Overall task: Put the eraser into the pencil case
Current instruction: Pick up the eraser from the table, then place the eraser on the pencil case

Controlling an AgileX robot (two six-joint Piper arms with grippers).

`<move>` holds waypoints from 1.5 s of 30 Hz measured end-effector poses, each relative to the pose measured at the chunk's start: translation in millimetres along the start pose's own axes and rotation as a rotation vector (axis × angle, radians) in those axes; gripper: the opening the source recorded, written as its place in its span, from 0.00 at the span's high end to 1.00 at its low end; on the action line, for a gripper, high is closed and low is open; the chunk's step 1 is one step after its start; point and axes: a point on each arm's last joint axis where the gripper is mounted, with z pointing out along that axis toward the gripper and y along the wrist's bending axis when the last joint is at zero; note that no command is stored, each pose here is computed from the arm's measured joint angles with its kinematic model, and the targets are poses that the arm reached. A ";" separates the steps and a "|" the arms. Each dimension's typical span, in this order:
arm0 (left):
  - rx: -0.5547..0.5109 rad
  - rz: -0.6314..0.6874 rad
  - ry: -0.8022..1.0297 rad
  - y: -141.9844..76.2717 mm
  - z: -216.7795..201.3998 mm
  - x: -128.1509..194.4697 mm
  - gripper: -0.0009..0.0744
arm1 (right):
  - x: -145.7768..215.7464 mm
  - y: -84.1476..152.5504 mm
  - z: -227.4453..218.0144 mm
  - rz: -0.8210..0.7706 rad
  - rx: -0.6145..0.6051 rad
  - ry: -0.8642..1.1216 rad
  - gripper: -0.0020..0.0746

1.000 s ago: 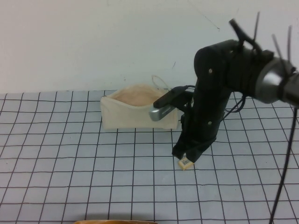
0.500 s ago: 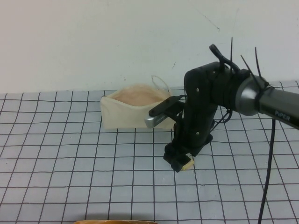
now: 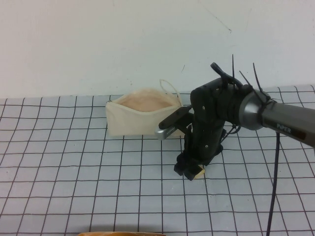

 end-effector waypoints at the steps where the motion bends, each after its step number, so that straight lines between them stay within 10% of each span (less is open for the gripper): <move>1: 0.000 0.000 0.000 0.0 0.0 0.0 0.99 | -0.2 0.5 -0.1 0.003 -0.005 -0.002 0.39; 5: 0.000 0.000 0.000 0.0 0.0 0.0 0.99 | -2.1 1.3 -2.8 0.011 -0.019 -0.002 0.57; 20: 0.000 0.000 0.000 0.0 0.0 0.0 0.99 | -54.3 7.5 -116.3 -0.100 -0.115 -0.321 0.57; 29: 0.000 0.000 0.000 0.0 0.0 0.0 0.99 | -90.7 -1.7 -109.9 -0.084 -0.021 -0.685 0.57; 39: 0.000 0.000 0.000 0.0 0.0 0.0 0.99 | -98.6 -3.4 -80.6 -0.054 -0.032 -0.703 0.35; 45: 0.000 0.000 0.000 0.0 0.0 0.0 0.99 | -84.4 3.0 -119.5 -0.085 -0.067 -0.645 0.59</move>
